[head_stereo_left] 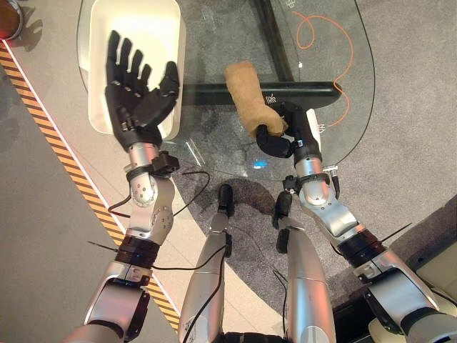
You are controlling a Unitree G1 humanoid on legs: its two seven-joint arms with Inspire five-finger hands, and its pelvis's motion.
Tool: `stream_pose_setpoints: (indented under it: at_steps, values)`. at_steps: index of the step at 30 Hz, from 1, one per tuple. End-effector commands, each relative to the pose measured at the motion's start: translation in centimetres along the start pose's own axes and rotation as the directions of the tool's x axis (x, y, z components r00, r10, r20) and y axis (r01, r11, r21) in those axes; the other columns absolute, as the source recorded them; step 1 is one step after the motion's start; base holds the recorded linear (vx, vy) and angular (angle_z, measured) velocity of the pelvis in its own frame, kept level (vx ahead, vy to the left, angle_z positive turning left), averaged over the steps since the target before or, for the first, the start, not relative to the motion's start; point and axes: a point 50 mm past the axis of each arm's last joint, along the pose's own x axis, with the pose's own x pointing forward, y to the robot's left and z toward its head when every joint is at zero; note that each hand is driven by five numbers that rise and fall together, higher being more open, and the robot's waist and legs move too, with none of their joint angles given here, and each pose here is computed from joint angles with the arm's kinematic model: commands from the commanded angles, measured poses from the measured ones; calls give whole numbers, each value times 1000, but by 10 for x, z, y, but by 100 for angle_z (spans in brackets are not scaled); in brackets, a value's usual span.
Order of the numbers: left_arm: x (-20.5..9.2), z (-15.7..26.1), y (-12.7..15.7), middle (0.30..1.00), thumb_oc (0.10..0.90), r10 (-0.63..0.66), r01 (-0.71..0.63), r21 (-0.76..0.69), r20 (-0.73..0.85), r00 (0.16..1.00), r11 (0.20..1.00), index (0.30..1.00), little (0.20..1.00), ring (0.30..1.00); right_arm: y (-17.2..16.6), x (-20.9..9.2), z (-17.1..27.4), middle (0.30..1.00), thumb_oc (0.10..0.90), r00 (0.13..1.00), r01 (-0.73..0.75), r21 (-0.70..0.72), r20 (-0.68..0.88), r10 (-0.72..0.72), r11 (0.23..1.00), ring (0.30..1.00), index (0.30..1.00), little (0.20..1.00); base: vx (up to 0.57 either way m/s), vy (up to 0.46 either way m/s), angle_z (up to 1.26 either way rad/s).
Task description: Wipe the table with a cloth and put it in the basket.
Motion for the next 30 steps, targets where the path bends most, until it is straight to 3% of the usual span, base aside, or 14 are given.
stream_pose_setpoints:
  at_steps: [1, 9, 18, 30]
  values:
    - [22, 42, -31, 900, 800, -138, 161, -95, 212, 968, 982, 900, 900, 900, 2, 1, 102, 300, 100, 878, -47, 172, 477, -42, 984, 300, 300, 200, -5, 9, -4]
    - [25, 38, -51, 900, 800, -225, 262, -225, 178, 958, 939, 900, 900, 900, -3, -6, 126, 300, 100, 808, -38, 194, 583, -84, 980, 300, 300, 200, -9, 5, -6]
    - [21, 23, -73, 900, 800, -352, 340, -463, 64, 934, 818, 900, 900, 900, 2, -13, 146, 300, 100, 755, -82, 194, 652, -65, 978, 300, 300, 200, -3, 0, -1]
    - [17, 18, -90, 900, 800, -455, 380, -589, 23, 890, 713, 900, 900, 900, 10, -14, 154, 300, 100, 738, -119, 150, 675, -14, 982, 300, 300, 200, 0, 0, 0]
